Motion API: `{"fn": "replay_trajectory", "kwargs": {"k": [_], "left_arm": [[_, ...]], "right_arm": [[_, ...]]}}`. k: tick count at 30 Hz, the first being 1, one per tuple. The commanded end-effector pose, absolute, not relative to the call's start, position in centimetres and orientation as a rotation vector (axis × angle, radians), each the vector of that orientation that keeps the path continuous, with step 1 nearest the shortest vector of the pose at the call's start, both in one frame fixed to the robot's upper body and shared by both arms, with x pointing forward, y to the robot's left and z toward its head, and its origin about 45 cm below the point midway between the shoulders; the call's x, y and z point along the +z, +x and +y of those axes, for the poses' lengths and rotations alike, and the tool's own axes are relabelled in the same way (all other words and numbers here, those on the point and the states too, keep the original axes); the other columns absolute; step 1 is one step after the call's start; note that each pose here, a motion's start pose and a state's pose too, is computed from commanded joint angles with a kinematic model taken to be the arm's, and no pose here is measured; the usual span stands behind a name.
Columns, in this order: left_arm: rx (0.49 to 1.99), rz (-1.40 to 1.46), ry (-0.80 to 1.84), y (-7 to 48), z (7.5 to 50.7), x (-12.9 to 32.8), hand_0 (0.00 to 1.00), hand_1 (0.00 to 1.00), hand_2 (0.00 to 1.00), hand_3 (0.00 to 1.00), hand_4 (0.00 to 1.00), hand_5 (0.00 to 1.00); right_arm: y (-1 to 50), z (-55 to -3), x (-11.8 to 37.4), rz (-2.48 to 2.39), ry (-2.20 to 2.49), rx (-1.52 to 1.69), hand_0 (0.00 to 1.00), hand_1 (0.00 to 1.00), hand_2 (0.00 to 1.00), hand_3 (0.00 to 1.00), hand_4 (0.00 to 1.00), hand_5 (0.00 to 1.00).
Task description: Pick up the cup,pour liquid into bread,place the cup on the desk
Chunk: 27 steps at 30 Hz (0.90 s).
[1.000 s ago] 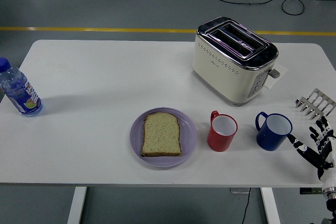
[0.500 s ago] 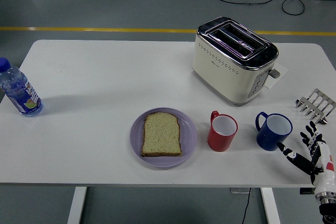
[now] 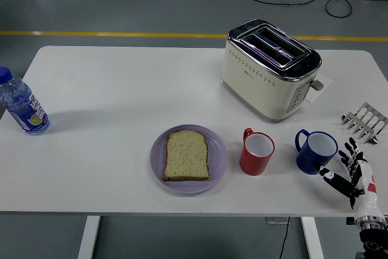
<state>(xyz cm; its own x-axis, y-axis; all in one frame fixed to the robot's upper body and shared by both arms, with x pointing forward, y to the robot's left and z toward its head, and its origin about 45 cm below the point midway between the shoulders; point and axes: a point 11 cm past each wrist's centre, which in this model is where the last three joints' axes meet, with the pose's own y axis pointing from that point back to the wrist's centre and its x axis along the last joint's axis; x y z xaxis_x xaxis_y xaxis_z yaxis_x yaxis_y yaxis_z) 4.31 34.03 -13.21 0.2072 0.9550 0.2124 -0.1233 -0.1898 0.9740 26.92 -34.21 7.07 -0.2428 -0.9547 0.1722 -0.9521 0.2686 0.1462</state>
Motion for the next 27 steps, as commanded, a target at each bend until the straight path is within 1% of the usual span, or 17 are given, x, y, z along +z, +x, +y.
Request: {"fn": "replay_trajectory", "kwargs": {"k": [12, 27], "left_arm": [[1.236, 0.866, 1.369, 4.6, 34.0, -13.2, 0.651, 0.617, 0.607, 0.526, 0.306, 0.728], [1.232, 0.871, 1.37, 4.3, 33.8, -13.2, 0.651, 0.617, 0.608, 0.525, 0.306, 0.728]], "right_arm": [[28.6, -33.3, 6.7, -2.269, 1.787, 0.0, 0.967, 0.906, 0.981, 0.998, 0.993, 0.145], [30.2, -33.5, 6.7, -2.294, 1.758, 0.011, 0.97, 0.903, 0.976, 0.998, 0.993, 0.146]]}}
